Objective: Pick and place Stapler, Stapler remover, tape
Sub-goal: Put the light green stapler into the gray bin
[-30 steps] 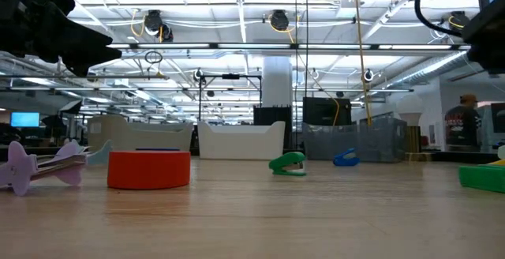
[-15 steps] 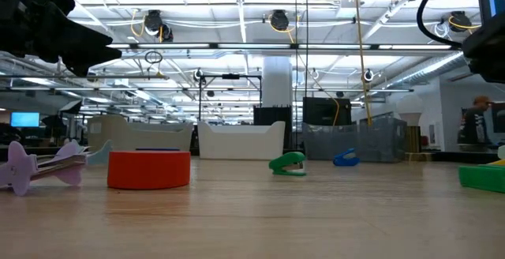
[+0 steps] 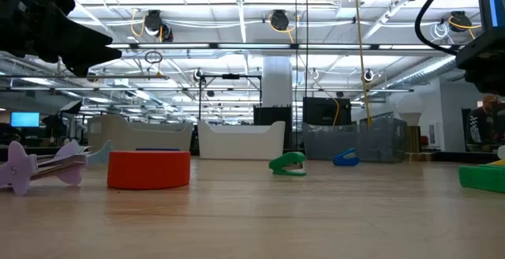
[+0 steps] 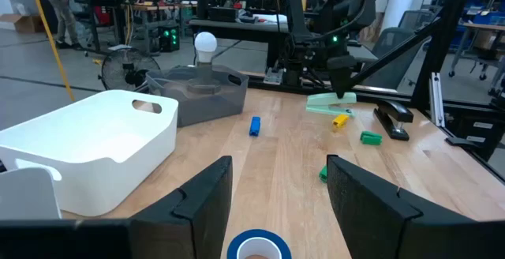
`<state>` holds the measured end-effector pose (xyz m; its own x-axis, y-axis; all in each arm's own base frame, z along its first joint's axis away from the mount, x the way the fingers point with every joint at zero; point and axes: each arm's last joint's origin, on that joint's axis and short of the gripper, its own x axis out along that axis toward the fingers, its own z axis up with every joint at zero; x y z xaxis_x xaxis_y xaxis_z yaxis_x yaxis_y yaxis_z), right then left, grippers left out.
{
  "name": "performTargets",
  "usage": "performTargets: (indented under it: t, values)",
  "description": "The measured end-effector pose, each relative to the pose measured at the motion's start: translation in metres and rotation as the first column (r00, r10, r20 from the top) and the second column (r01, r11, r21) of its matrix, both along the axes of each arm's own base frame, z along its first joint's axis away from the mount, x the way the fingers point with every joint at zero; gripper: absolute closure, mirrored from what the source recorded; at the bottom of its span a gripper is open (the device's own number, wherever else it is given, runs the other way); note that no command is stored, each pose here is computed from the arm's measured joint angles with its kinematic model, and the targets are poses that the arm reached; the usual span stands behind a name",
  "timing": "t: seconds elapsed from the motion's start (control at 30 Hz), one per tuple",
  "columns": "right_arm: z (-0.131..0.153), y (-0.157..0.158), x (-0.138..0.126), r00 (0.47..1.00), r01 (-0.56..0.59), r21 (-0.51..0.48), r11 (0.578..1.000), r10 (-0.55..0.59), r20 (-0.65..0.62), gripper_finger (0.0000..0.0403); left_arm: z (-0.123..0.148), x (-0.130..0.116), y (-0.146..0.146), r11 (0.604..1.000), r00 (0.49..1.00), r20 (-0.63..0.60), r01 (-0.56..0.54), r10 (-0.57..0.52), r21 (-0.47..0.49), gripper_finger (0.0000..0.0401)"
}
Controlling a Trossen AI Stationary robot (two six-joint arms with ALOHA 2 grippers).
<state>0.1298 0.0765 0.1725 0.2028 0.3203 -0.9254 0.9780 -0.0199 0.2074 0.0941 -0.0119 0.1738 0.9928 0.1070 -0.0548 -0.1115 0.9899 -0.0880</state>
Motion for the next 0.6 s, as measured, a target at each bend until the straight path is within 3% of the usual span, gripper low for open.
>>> performTargets:
  t: [0.2,0.6]
  values:
    - [-0.015,0.002,-0.002,1.0,0.014,0.078,0.997,-0.014,0.001,0.019,0.0,0.0,0.0,1.0,1.0,0.001,0.0,0.0,0.0,0.0194]
    - [-0.014,0.007,-0.004,1.0,0.002,0.088,0.996,-0.002,0.003,0.0191,0.0,0.0,0.0,1.0,1.0,0.0,0.0,0.0,-0.001,0.0194]
